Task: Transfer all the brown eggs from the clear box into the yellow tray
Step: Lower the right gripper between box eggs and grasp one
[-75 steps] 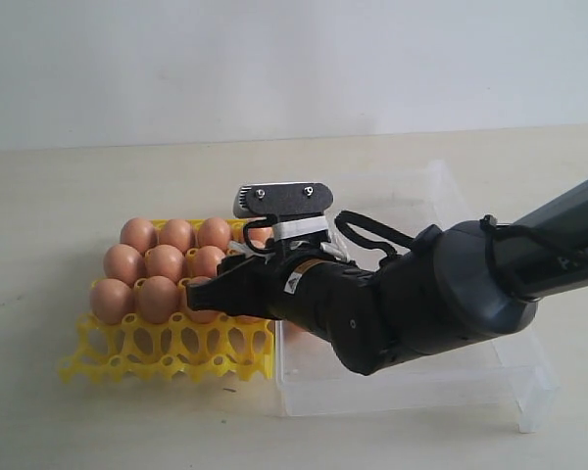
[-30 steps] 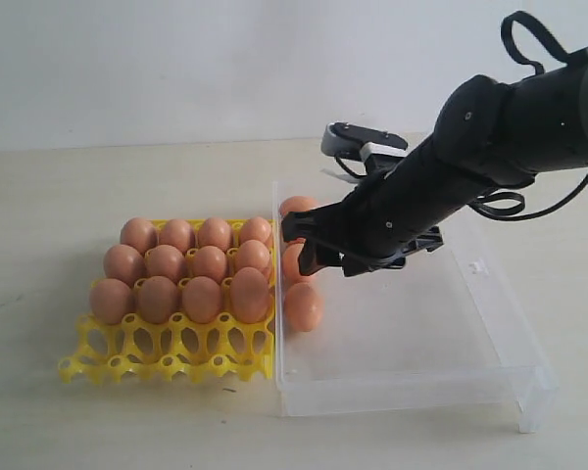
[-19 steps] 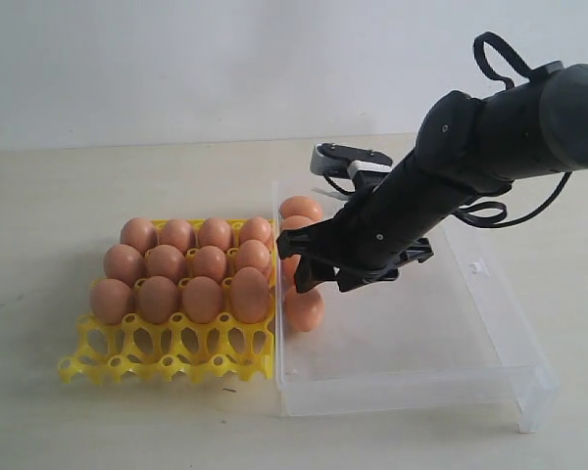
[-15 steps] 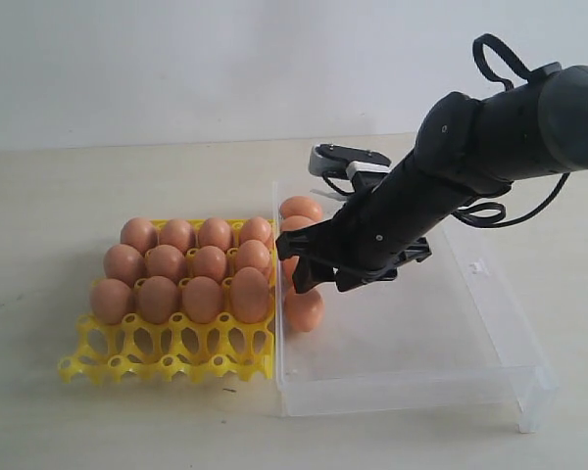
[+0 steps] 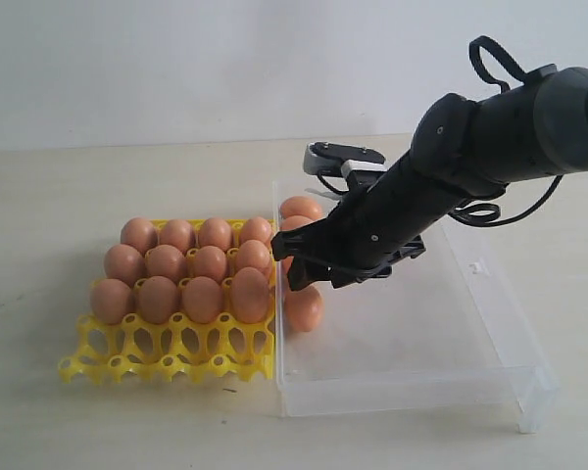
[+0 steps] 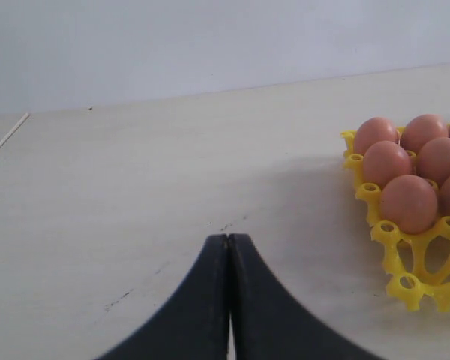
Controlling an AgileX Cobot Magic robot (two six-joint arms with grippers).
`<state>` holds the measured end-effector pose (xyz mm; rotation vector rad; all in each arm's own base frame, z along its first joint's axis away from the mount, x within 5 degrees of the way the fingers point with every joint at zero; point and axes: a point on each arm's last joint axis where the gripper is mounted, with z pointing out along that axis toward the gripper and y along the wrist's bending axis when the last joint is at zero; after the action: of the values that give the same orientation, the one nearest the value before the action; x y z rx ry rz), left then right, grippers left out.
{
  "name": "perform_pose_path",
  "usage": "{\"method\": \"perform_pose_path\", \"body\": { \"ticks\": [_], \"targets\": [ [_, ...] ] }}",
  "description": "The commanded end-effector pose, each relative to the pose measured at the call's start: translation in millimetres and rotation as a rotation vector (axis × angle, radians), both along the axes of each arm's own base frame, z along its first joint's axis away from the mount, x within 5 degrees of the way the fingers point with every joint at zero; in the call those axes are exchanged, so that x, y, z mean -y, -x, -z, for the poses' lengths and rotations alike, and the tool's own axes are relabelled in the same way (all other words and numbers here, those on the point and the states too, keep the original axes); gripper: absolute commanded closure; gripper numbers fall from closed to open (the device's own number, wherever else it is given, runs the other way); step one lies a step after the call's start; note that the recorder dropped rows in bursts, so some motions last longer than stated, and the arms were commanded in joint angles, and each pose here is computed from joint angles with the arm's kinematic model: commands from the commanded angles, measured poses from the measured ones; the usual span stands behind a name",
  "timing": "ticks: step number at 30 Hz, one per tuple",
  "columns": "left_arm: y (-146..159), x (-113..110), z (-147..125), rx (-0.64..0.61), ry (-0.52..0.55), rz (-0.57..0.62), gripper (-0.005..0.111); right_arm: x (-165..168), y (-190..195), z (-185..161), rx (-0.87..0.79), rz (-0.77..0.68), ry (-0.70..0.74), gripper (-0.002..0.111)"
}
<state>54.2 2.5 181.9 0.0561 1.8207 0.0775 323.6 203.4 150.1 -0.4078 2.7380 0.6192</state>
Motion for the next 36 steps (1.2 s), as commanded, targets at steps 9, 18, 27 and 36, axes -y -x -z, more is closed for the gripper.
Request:
{"method": "perform_pose_path", "body": {
  "ticks": [9, 18, 27, 36],
  "targets": [
    [0.2, 0.1, -2.5, 0.02, 0.007, -0.001, 0.107, -4.1, -3.2, 16.7, -0.018, -0.013, 0.015, 0.055],
    [0.2, 0.1, -2.5, 0.02, 0.007, -0.001, 0.107, -6.6, -5.2, 27.0, -0.018, -0.015, 0.012, 0.055],
    [0.2, 0.1, -2.5, 0.02, 0.007, -0.001, 0.107, -6.7, -6.9, 35.4, -0.019, -0.008, 0.02, 0.055],
    [0.2, 0.1, -2.5, 0.02, 0.007, -0.001, 0.107, -6.3, -9.8, 34.8, 0.013, 0.002, 0.022, 0.055]
  ]
}}
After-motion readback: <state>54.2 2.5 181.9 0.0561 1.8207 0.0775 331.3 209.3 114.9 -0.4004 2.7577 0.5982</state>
